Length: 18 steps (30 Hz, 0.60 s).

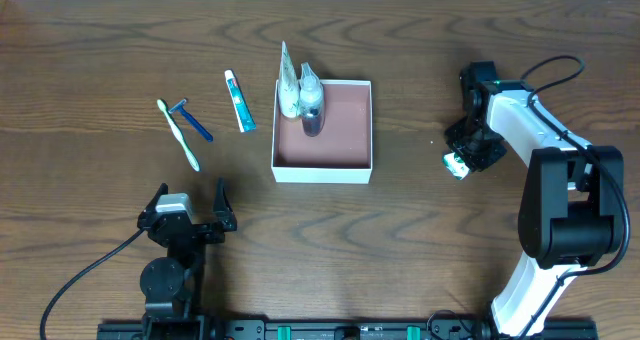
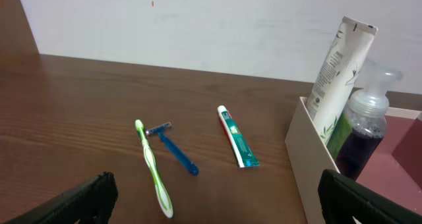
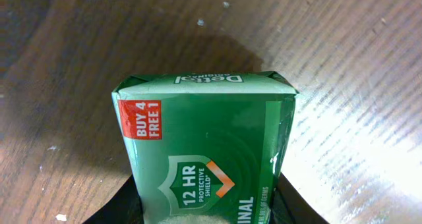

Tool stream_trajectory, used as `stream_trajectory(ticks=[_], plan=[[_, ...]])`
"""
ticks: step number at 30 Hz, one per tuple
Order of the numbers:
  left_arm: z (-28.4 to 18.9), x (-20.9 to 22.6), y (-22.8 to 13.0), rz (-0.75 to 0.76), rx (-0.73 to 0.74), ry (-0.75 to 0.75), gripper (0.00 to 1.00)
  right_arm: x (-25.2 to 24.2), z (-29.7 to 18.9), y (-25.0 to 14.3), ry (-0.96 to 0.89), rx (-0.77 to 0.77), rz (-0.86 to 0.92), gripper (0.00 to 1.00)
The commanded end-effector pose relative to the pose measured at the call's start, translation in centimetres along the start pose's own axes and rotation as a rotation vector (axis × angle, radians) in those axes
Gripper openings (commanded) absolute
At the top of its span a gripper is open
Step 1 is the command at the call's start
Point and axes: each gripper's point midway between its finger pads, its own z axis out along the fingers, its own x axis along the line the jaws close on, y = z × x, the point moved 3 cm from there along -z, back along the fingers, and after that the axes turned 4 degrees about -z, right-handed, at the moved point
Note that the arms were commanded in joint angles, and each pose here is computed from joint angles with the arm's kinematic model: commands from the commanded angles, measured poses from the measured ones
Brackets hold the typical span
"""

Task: Pack container
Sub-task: 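Move the right gripper to the green Dettol soap bar and grasp, then carry the Dettol bar over the box and lower it inside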

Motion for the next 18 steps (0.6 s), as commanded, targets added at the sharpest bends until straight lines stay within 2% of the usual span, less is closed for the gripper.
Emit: stream_trajectory(ticks=[1,7,13,18], plan=[[0.1,0.5,-1.5,0.018,0.047,0.022,0.98,-0.4,0.7,0.2,-0.017,-0.013,-0.113,0.12],[0.1,0.5,-1.5,0.018,0.047,0.022,0.98,1.3,0.4,0.2,0.080,0.004,-0.286,0.01],[0.1,0.5,-1.5,0.018,0.047,0.022,0.98,4.5,-1.9,-1.0,0.285,0.087,-0.488,0.01],[0.1,0.5,-1.5,0.018,0.047,0.022,0.98,6.8,-6.4,-2.1,0.506,0.113,-0.658,0.01]])
